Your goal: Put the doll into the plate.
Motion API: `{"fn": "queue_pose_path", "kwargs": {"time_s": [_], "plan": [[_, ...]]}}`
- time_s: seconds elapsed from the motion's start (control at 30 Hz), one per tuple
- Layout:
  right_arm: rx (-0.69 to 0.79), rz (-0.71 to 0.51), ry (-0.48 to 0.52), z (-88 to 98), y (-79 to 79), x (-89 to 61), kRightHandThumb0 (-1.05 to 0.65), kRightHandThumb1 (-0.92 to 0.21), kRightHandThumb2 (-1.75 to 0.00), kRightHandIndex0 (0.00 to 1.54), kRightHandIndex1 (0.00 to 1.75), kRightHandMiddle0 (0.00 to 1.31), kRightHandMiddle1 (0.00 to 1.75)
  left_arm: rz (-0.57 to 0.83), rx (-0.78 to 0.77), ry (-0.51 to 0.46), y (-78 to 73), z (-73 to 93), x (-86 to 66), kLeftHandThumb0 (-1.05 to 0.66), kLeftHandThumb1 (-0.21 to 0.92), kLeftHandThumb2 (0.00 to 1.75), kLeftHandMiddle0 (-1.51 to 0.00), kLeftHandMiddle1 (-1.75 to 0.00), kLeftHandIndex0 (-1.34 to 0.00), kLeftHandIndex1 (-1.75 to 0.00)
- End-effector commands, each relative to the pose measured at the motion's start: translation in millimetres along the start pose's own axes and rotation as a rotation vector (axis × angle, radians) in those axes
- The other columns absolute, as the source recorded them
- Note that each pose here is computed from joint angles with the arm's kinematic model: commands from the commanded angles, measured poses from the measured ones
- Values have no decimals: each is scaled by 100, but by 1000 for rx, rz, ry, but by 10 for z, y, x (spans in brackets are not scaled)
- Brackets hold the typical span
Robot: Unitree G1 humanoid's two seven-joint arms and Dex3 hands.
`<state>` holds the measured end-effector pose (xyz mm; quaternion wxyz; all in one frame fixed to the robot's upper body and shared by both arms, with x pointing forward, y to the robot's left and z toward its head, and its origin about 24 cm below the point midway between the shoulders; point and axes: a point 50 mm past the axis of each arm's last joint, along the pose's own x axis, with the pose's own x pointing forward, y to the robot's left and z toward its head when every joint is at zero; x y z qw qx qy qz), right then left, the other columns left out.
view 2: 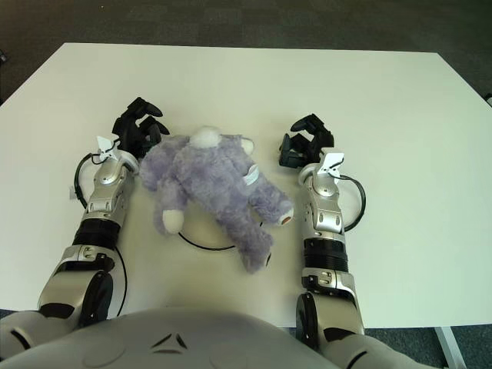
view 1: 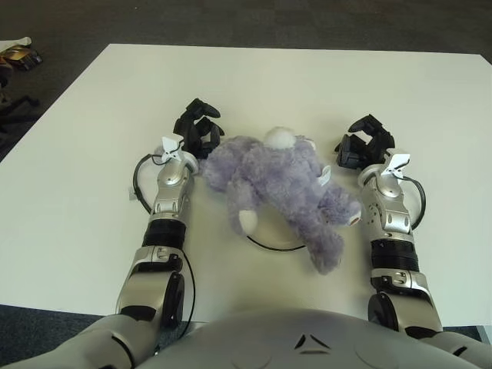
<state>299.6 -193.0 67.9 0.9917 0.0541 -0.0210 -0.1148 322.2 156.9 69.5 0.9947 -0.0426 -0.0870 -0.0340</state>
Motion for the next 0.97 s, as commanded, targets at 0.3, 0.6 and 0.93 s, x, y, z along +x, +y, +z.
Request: {"fn": "queue_pose_path", "kwargs": {"time_s": [0.3, 0.6, 0.93], "plan": [[10, -26, 39, -1, 11, -99, -1, 1, -164, 89, 160, 64, 175, 51, -25, 76, -17, -107, -150, -1, 20, 146, -59, -175, -57, -175], [7, -42, 29, 62, 18, -156, -1, 2, -164, 91, 158, 65, 175, 60, -19, 72, -31, -63, -171, -1, 23, 143, -57, -175, -55, -175], [6, -46, 21, 98, 30, -202, -1, 3, -167, 90, 162, 65, 175, 65, -11, 60, -36, -37, -185, -1, 24, 142, -56, -175, -55, -175]]}}
